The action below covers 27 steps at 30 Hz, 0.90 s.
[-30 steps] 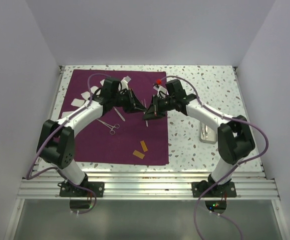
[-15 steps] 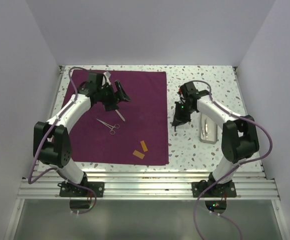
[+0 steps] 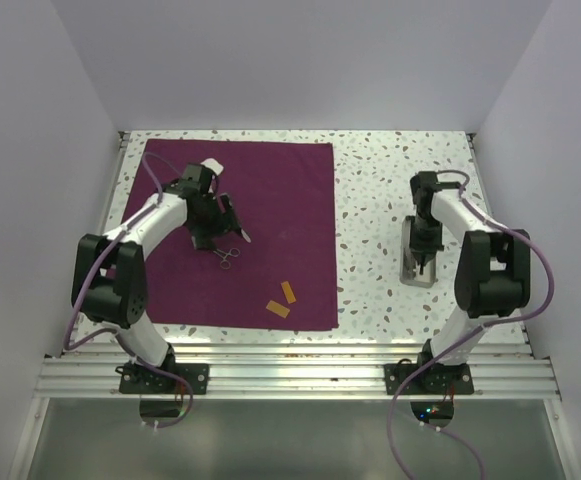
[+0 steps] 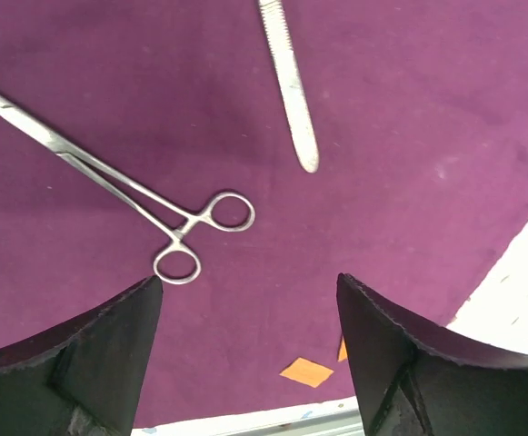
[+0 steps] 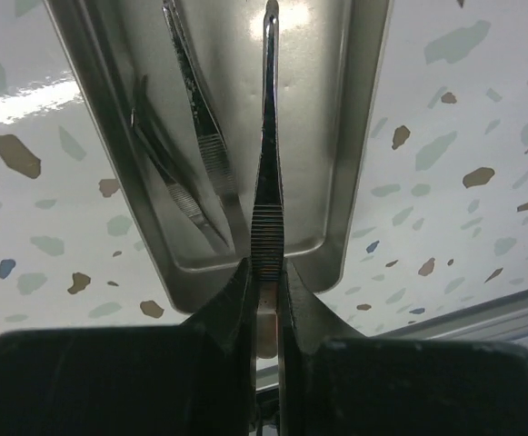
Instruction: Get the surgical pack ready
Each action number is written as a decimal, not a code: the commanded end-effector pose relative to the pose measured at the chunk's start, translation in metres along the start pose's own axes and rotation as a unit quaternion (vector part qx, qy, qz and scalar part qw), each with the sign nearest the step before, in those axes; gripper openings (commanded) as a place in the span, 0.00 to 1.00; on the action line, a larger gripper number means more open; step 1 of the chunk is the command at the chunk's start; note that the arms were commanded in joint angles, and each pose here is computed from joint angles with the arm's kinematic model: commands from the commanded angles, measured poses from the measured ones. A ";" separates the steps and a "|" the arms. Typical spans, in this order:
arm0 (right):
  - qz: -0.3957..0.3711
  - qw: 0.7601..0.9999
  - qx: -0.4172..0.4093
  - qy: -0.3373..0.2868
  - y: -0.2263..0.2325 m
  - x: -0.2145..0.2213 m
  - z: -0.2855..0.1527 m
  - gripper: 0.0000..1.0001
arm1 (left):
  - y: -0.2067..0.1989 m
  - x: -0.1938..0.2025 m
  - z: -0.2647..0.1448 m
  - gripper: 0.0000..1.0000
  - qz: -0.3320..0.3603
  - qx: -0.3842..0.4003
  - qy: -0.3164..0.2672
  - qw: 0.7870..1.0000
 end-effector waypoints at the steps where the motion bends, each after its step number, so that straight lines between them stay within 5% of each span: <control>1: -0.024 0.999 0.019 0.023 0.000 -0.002 0.013 0.08 | 0.009 -0.006 0.003 0.80 0.000 -0.025 -0.006 1.000; 10: -0.020 0.999 0.024 0.019 0.000 -0.014 0.009 0.42 | 0.027 -0.011 0.016 0.75 -0.028 -0.061 0.003 0.998; 19: -0.048 0.996 -0.018 -0.072 0.025 -0.026 -0.059 0.48 | 0.036 -0.020 0.024 0.59 -0.102 -0.116 -0.007 0.988; 27: -0.078 0.992 -0.043 -0.085 0.045 -0.025 -0.064 0.48 | 0.032 -0.039 0.039 0.55 -0.135 -0.163 -0.016 0.977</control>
Point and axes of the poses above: each gripper's point midway between its finger pads, its own z axis out along the fingers, its own y axis along the line the jaws close on, x = y × z, the point moved 6 cm from there along -z, back along the fingers, and after that the axes turned 7 degrees about -z, right-handed, at the moved point
